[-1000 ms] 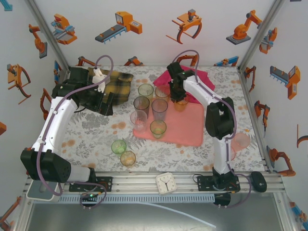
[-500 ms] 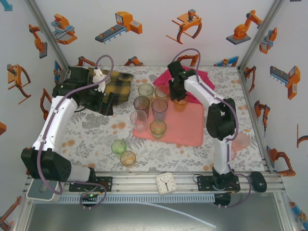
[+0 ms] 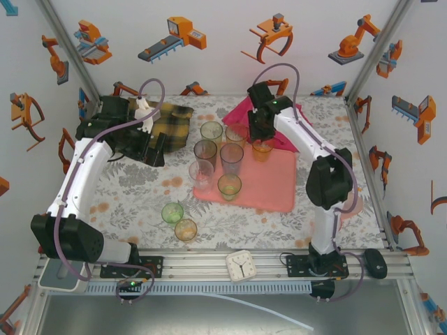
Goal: Place the glasses into the tray
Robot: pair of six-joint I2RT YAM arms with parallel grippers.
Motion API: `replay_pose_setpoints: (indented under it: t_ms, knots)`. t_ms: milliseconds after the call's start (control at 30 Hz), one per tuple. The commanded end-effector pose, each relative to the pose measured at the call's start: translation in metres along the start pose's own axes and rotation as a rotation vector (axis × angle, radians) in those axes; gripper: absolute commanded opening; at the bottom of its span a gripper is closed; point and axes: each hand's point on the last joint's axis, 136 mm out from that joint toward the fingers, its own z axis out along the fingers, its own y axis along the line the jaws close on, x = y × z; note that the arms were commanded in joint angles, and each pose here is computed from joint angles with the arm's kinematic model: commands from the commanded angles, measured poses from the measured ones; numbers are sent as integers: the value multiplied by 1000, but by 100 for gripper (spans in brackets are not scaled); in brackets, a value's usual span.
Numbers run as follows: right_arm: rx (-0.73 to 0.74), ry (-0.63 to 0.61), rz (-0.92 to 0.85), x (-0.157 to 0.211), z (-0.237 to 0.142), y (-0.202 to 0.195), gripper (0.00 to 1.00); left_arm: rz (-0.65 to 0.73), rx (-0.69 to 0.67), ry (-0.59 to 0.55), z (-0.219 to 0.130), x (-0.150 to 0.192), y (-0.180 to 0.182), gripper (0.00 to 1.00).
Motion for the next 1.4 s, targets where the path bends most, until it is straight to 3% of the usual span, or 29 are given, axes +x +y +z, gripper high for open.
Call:
replay_pose_setpoints:
  t_ms: [0, 233, 433, 900, 1367]
  knots:
    - [43, -56, 13, 4, -57, -21, 38, 31, -5, -20, -11, -4, -2, 97]
    - [153, -59, 137, 73, -114, -78, 42, 44, 8, -22, -13, 0, -7, 97]
    - [178, -48, 344, 142, -133, -126, 45, 58, 29, -12, -8, -1, -12, 97]
    - [180, 155, 506, 234, -134, -133, 47, 70, 62, -6, 1, 1, -22, 97]
    - [326, 170, 606, 282, -123, -157, 47, 76, 75, -5, 9, 6, -23, 97]
